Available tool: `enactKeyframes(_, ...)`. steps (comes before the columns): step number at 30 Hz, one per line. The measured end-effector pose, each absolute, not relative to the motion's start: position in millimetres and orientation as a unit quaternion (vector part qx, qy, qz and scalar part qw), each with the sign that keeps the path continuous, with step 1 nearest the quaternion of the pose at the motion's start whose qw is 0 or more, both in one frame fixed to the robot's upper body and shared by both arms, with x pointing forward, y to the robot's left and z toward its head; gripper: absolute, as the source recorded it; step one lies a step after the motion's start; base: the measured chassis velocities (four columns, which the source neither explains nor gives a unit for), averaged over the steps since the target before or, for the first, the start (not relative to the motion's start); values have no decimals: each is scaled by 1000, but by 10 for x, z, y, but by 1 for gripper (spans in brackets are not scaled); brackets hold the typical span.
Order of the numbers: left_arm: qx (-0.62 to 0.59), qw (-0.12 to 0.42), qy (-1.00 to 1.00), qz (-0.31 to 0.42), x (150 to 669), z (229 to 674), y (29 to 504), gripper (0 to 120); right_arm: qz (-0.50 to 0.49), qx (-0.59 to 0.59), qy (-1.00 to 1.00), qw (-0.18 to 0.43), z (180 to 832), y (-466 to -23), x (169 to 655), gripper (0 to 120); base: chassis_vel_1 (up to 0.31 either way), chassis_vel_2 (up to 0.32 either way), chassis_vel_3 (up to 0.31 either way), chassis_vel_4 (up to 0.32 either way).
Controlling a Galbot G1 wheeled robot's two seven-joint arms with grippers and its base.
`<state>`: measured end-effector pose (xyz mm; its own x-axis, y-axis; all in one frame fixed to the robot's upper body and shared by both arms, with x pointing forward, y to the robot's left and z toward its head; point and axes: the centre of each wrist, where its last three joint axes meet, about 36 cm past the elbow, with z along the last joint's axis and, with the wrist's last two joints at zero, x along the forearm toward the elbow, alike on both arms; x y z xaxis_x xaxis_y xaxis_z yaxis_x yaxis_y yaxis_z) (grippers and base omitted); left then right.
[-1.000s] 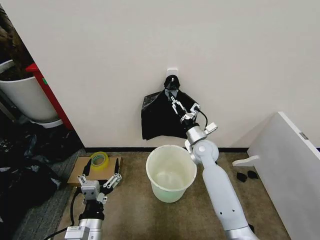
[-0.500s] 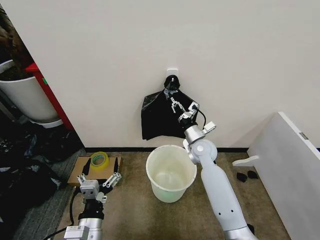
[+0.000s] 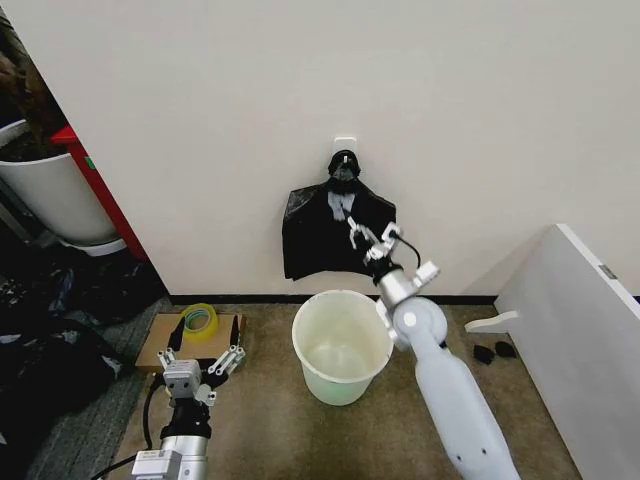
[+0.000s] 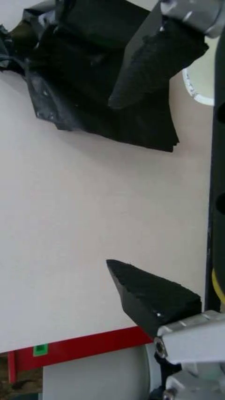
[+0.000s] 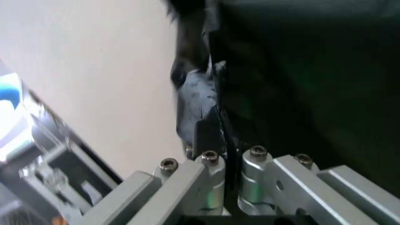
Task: Place the garbage bag over the trash bin.
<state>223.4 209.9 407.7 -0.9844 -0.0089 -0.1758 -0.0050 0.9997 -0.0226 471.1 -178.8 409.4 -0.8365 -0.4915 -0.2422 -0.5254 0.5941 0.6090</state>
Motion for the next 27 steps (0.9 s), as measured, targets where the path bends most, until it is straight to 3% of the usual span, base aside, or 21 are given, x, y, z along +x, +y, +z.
enactKeyframes(7,3,87,996,-11,2252,4052,2085,93,227,-293,928,37,4053,-1853,4092,0,0,0,0,0)
enactKeyframes(27,9,88,996,-10,2298,4007,2089,93,78,-283,954,57,3762,-1889,2876,0,0,0,0,0)
